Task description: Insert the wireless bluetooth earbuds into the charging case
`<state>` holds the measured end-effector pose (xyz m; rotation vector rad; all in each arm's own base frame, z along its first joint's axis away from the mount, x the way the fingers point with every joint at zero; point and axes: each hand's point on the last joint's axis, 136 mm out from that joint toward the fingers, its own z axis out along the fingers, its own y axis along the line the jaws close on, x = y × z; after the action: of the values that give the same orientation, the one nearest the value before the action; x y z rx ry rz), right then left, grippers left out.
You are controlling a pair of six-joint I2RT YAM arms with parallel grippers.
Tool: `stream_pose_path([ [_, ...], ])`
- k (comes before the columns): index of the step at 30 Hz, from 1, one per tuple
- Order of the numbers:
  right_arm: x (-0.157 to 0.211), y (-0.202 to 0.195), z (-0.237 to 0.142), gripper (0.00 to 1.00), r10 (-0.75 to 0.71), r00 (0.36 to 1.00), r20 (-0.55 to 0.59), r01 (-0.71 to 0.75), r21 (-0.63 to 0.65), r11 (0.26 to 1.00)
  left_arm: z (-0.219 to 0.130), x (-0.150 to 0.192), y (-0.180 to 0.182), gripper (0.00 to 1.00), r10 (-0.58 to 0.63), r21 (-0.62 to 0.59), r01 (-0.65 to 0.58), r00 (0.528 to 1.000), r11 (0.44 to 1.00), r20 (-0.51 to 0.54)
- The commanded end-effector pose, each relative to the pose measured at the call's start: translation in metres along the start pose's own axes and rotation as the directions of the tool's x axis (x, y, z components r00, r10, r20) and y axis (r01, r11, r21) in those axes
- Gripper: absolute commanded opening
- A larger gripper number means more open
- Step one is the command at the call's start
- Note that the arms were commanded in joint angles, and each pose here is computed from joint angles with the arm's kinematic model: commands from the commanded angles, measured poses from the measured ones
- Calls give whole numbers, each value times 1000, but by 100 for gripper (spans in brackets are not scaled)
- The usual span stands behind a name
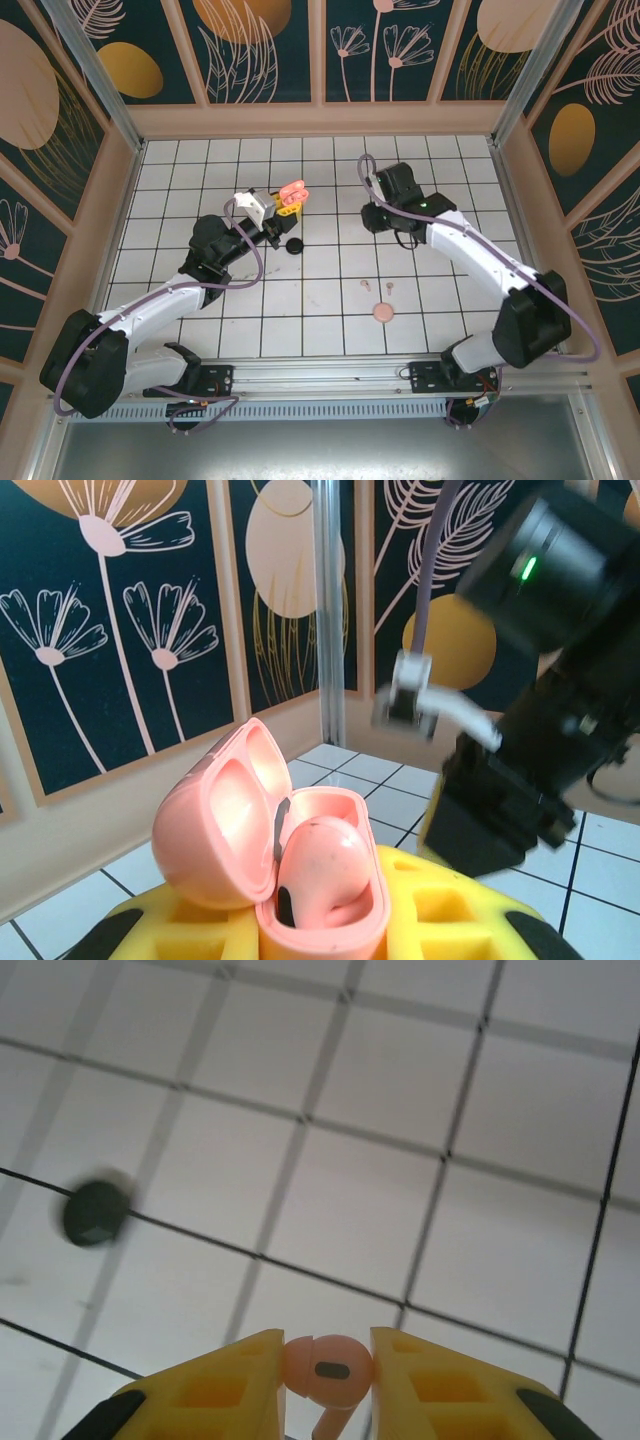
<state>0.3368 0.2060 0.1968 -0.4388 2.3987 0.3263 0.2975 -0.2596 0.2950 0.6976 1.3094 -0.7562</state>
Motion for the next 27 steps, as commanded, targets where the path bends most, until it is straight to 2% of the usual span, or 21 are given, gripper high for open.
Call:
stream_pose_path([
  [1,-52,43,-51,26,-15,979,204,36,-99,994,2,-28,-9,0,44,49,-48,995,998,85],
  [6,-92,92,-109,26,-43,902,429,129,-174,976,0,-30,-14,0,63,72,-70,994,995,93],
  [11,-108,119,-145,27,-25,826,564,207,-261,943,4,-29,-13,0,63,72,-69,994,995,85],
  [22,-114,147,-158,28,56,761,647,282,-406,869,7,-35,-11,0,53,69,-60,994,996,100],
  [27,-115,152,-149,28,60,761,646,289,-421,860,7,-37,-11,0,51,71,-58,993,996,103],
])
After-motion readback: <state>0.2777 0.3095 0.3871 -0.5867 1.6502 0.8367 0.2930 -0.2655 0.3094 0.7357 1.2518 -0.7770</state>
